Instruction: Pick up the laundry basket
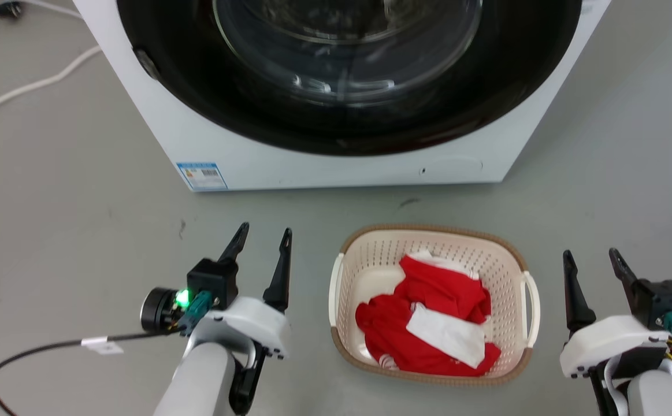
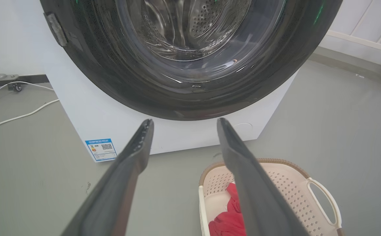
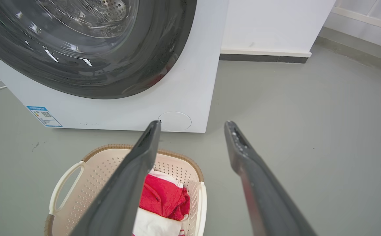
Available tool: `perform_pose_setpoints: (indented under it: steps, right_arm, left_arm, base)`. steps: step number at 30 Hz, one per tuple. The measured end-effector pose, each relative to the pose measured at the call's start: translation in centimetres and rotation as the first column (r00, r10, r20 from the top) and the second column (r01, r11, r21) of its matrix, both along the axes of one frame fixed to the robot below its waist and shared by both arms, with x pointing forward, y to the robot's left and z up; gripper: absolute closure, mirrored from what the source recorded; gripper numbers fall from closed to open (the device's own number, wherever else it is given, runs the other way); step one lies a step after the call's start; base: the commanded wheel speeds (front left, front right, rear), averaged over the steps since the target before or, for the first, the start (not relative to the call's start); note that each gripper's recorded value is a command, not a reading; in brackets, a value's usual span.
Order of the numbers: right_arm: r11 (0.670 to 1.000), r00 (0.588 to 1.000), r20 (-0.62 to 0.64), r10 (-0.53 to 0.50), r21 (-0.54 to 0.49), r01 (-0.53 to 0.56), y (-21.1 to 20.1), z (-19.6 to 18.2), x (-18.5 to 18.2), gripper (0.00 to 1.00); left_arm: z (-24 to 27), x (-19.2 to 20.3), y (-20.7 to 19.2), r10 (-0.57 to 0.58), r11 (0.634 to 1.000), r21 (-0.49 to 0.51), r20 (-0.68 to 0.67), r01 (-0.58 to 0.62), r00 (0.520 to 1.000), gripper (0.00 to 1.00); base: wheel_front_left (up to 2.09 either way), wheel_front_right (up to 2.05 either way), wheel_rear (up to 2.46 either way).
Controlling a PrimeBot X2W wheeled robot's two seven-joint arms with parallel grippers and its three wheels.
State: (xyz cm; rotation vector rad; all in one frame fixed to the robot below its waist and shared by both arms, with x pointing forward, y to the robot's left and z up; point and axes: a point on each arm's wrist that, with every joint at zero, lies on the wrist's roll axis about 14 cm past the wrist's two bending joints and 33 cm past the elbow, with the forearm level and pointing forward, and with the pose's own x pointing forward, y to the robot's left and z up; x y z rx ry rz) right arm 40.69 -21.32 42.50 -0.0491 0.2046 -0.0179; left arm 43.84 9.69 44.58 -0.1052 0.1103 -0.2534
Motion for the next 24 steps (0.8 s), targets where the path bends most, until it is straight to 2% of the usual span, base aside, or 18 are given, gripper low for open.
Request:
perform_pose_setpoints:
  steps: [7, 13, 24]
  right_arm:
    - [0.999, 0.989, -0.143, -0.039, 0.016, 0.042, -1.0, -5.8, 1.8, 0.00]
    - [0.997, 0.967, -0.246, -0.064, 0.025, 0.072, -1.6, -10.2, 3.0, 0.00]
    - [0.995, 0.887, -0.457, -0.067, 0.035, 0.094, -1.8, -17.6, 2.9, 0.00]
  left_arm:
    - [-5.5, 2.7, -1.8, -0.055, 0.998, 0.009, -0.135, 0.057, 0.989, 0.00]
    - [-10.8, 4.3, -3.0, -0.091, 0.995, 0.023, -0.262, 0.101, 0.961, 0.00]
    - [-19.9, 4.7, -5.4, -0.161, 0.979, 0.029, -0.488, 0.200, 0.858, 0.00]
  base:
    - [0.00, 0.00, 0.00]
    - [0.00, 0.00, 0.00]
    - [0.00, 0.00, 0.00]
